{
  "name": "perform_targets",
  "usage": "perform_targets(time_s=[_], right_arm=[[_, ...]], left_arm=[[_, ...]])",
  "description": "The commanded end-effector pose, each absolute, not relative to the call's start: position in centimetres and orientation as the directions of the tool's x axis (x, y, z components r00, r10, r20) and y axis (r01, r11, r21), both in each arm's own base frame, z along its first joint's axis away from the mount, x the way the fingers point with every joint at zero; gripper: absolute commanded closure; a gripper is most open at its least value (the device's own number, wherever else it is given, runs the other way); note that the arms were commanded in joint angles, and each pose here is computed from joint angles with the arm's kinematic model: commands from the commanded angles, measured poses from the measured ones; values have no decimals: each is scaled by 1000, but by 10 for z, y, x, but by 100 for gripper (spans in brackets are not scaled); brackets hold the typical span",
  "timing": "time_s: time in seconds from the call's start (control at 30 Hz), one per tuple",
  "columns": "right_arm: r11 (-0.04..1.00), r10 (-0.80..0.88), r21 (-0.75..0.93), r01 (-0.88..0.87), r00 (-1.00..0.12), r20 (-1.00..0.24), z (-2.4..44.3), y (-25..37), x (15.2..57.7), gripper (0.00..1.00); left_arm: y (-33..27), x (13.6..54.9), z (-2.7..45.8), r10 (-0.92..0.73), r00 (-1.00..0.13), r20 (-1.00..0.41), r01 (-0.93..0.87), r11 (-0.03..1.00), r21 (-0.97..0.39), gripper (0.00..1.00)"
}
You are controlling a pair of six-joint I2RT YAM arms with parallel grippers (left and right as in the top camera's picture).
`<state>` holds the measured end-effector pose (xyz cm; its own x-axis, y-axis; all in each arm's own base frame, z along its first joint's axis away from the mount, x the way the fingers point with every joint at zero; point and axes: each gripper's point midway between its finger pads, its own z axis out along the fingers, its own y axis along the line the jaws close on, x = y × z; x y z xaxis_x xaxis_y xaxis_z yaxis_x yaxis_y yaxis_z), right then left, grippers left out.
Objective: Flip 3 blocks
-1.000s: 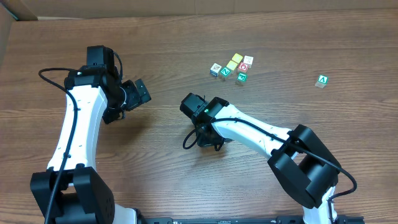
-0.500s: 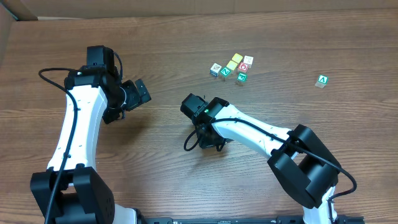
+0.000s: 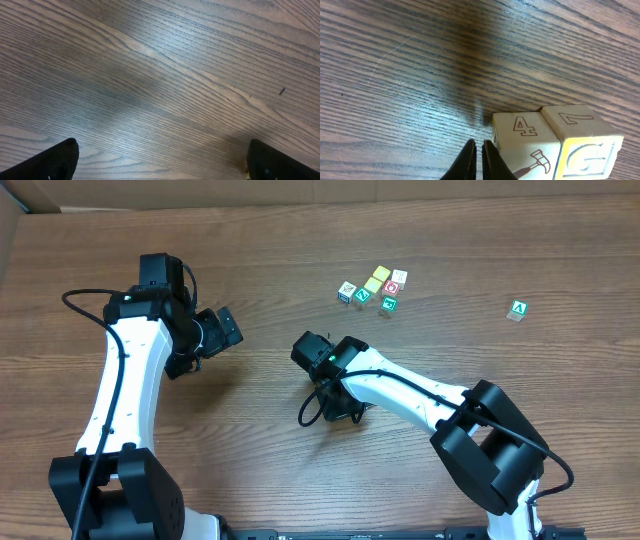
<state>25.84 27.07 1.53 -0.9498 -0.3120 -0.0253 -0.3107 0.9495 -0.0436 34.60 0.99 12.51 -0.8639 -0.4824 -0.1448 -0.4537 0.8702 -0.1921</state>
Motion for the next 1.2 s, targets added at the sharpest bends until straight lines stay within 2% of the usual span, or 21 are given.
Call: perform_targets(time_s=[0.0, 0.2, 0.37, 1.17], right_arm=[[949, -313, -35, -312, -949, -38, 22, 269, 260, 93], [952, -305, 20, -305, -952, -25, 32, 278, 260, 96], [959, -283, 24, -283, -958, 38, 45, 270, 256, 96], [962, -263, -23, -271, -950, 171, 40, 244, 230, 96]], left_arm=[[11, 349, 127, -498, -855, -145, -467, 861, -200, 0], [11, 349, 127, -498, -855, -145, -467, 861, -200, 0], [11, 349, 127, -498, -855, -145, -467, 861, -200, 0], [11, 349, 127, -498, -855, -145, -467, 861, -199, 0]])
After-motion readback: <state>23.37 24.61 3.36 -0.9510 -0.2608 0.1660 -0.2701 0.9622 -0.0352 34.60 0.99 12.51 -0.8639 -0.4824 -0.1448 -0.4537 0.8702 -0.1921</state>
